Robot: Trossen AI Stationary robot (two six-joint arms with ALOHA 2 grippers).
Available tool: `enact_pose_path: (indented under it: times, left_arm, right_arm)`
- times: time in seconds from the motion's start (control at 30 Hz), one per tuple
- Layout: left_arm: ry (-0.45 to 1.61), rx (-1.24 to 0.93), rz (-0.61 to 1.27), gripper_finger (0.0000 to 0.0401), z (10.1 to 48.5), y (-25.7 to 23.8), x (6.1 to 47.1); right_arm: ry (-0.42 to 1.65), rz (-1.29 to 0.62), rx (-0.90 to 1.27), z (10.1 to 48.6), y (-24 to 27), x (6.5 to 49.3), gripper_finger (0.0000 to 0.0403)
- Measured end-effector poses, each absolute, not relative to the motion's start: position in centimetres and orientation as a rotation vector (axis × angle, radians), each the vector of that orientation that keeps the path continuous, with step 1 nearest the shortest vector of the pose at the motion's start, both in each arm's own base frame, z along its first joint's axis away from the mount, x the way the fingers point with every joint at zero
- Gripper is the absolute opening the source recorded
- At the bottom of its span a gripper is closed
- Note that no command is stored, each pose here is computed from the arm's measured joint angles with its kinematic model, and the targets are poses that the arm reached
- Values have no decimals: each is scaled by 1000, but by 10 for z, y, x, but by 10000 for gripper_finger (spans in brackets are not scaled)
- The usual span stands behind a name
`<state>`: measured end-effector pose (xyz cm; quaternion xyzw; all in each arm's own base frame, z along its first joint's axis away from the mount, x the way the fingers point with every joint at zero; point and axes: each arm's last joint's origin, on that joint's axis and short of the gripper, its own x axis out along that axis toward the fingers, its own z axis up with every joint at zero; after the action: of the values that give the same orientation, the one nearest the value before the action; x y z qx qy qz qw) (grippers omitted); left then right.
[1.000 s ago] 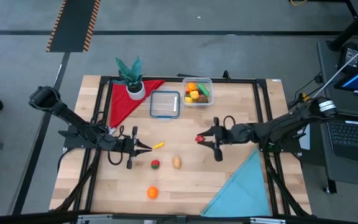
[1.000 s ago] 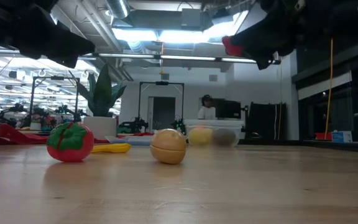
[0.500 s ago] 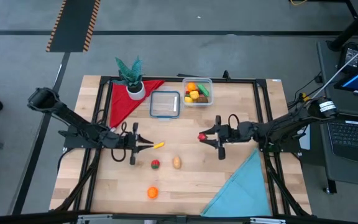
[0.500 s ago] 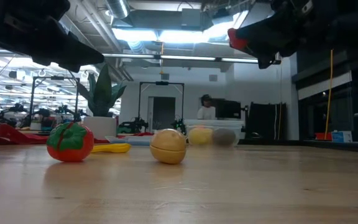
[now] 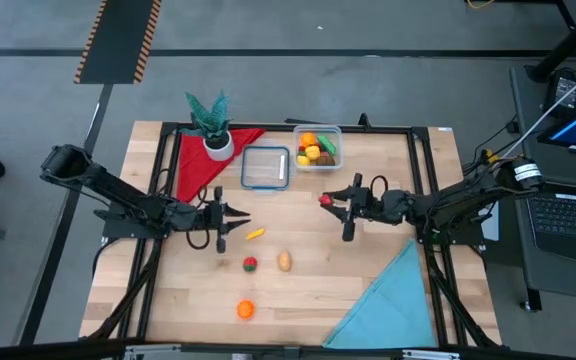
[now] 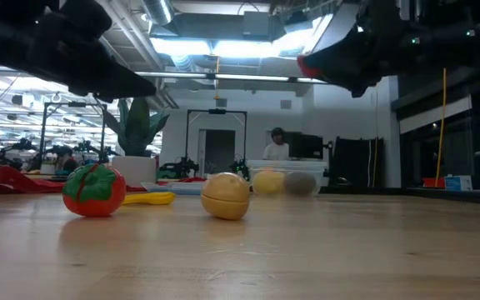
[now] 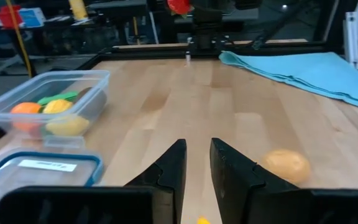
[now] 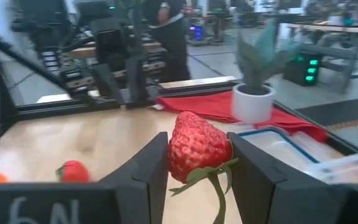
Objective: Pick and placing Produce into tupperware
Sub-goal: Put the right strawberry into the transparent bin
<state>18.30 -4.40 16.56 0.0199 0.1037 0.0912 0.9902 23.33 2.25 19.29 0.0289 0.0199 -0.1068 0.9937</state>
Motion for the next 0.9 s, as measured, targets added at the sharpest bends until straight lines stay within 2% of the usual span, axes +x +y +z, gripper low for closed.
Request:
enact_pose_path:
  times: [0.13,0.37,0.57,0.73,0.9]
  left_arm:
    - [208,35,213,65,166,-38,184]
    - [209,30,254,47,166,-31,186]
    - [209,28,269,33,166,-28,186]
    - [212,28,278,23,165,-26,186]
    - [231,32,278,16,163,-26,186]
  right_arm:
    - [37,-299,56,193,18,233,139]
    - [59,-609,57,189,9,229,139]
    - [57,-772,111,185,0,226,139]
    - [50,-814,148,184,-8,226,139]
    - [66,-775,181,185,-18,229,139]
